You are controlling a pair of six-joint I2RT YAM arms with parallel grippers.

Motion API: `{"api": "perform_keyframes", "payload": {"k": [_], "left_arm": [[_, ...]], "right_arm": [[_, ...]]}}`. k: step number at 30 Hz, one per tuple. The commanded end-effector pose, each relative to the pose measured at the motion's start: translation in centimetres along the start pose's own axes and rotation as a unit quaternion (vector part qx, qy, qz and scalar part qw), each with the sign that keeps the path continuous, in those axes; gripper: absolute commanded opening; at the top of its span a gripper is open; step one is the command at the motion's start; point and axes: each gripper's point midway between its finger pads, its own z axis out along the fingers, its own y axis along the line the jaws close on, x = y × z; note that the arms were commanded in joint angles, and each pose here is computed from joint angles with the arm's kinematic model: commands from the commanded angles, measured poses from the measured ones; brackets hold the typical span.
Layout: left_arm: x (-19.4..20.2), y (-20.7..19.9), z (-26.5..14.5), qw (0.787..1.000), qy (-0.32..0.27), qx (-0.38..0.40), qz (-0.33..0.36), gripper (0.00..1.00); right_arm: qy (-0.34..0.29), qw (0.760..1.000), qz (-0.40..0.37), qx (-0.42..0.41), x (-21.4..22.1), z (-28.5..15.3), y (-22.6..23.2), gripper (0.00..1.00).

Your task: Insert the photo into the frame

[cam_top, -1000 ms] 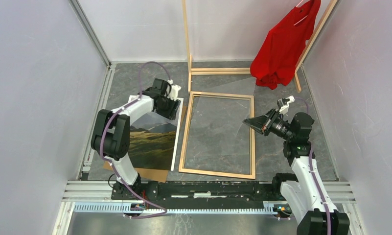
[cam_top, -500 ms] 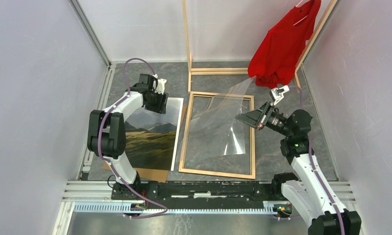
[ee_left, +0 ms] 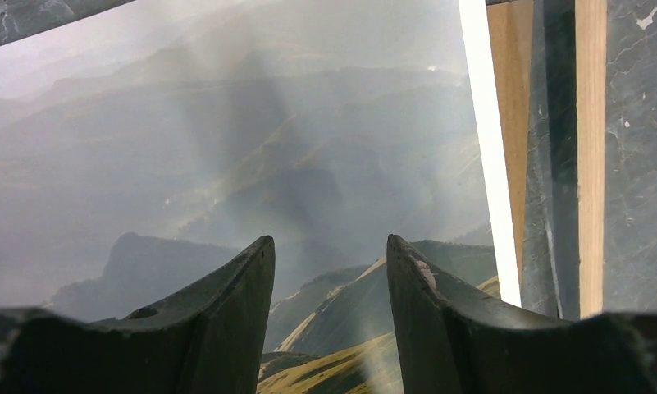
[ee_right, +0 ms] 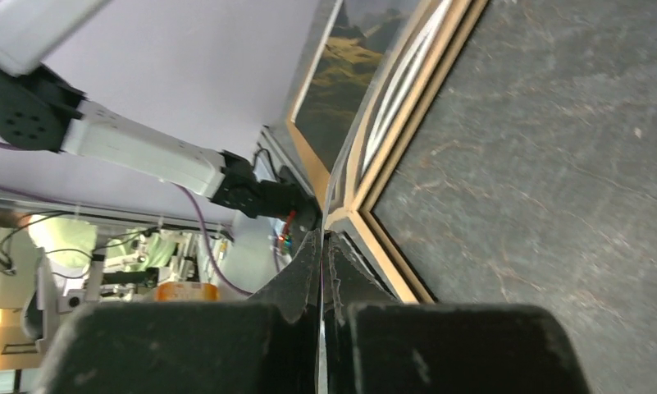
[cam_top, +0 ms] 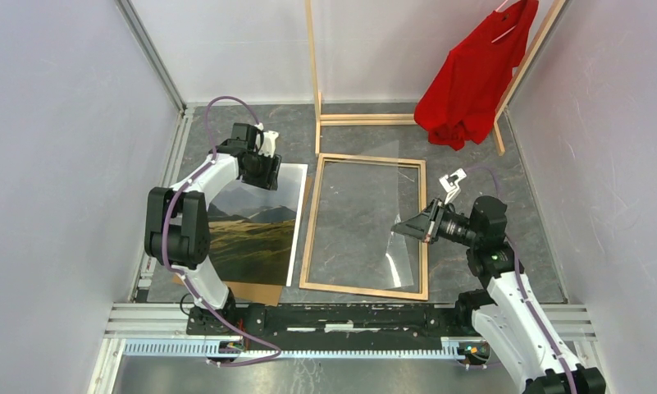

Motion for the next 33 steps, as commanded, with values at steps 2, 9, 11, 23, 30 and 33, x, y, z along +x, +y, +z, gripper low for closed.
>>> {"api": "perform_keyframes", "payload": {"k": [2, 9, 11, 23, 30, 33], "left_arm": [[-0.8, -0.4, -1.1, 1.000, -0.020, 0.008, -0.004, 0.59], [0.2, -0.9, -1.0, 1.000, -0.012, 0.020, 0.000, 0.59], [0.4, -0.8, -1.0, 1.000, -0.010, 0.018, 0.004, 0.59], [1.1, -0.9, -0.9, 1.000, -0.001, 0.021, 0.010, 0.60], [1.1, -0.9, -0.9, 1.000, -0.001, 0.021, 0.011, 0.60], [1.2, -1.0, -0.8, 1.000, 0.000, 0.022, 0.011, 0.60]], "right_arm": [[0.018, 0.998, -0.039, 0.055, 0.9, -0.3, -2.5, 0.00], [-0.005, 0.990, -0.031, 0.139, 0.3, -0.4, -6.4, 0.00], [-0.011, 0.987, -0.028, 0.160, 0.1, -0.4, -7.4, 0.00], [-0.045, 0.966, -0.003, 0.254, 0.0, -2.3, -12.4, 0.00], [-0.027, 0.969, 0.003, 0.245, 0.8, -2.1, -13.0, 0.00], [-0.023, 0.969, 0.005, 0.245, 1.1, -2.1, -13.2, 0.00]]}}
